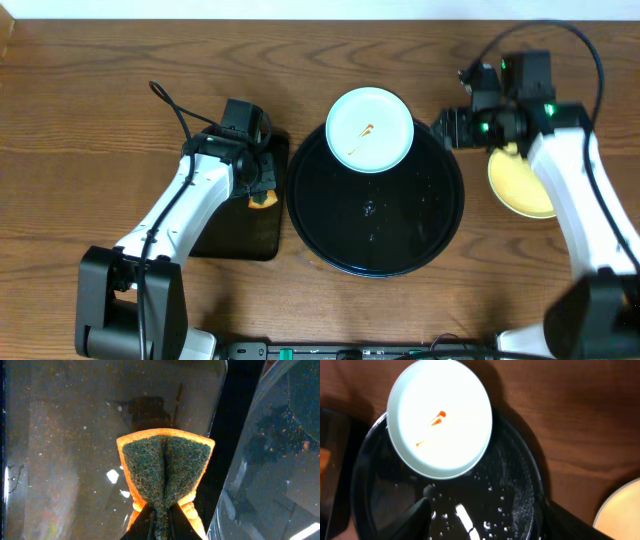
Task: Clean dirty plates on tray and stack at the side
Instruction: 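Move the right gripper to the rim of the last pale plate, then drag the pale plate to the tray center with the right gripper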
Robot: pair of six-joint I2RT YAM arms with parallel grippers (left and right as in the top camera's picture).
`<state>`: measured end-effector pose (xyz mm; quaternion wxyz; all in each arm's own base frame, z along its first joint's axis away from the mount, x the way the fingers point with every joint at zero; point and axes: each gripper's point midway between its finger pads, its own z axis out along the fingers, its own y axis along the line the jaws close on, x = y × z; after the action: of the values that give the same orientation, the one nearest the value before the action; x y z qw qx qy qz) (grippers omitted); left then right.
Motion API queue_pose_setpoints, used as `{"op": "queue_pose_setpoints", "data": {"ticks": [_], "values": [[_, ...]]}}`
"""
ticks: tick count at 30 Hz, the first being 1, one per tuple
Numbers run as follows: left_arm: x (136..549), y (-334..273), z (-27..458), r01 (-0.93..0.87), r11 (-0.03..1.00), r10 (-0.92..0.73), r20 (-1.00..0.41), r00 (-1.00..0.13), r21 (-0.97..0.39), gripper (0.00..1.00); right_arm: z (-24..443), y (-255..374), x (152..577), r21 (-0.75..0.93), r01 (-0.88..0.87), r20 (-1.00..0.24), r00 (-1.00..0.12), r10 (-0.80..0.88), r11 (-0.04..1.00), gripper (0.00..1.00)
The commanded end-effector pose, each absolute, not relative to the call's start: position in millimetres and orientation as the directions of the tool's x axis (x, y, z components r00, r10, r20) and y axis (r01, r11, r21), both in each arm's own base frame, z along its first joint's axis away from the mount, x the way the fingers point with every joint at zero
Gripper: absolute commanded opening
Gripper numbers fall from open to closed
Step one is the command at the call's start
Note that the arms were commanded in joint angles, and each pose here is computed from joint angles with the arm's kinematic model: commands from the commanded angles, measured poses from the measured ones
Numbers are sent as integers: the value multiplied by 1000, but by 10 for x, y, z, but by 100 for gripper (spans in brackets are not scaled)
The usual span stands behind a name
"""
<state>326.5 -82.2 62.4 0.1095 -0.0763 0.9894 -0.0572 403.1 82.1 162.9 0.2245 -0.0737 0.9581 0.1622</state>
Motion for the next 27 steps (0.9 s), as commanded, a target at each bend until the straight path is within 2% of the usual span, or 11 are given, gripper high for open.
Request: {"op": "queue_pose_setpoints", "data": {"ticks": [1,10,14,22,24,27], "values": [[3275,-761,579,-141,985,-159,-210,-965,-101,8,1668,858,4279,247,-255,-451,-884,-121,935,64],[3346,-720,594,-77,995,-90,-249,-964,-63,8,1009,1044,4346,350,-239,-298,-945,-134,906,61],[3345,-720,593,-78,995,-91,-249,-964,-63,8,728,1123,4339,376,-227,-242,-960,-142,898,54],[3344,-720,593,-78,995,-92,-248,-964,-64,8,330,1320,4429,401,-201,-205,-971,-126,894,53],[3344,-720,593,-78,995,-92,-248,-964,-64,8,281,1377,4447,407,-199,-206,-971,-123,892,48],[3344,-720,593,-78,995,-92,-248,-964,-64,8,253,1425,4462,405,-212,-213,-968,-133,889,32]]}}
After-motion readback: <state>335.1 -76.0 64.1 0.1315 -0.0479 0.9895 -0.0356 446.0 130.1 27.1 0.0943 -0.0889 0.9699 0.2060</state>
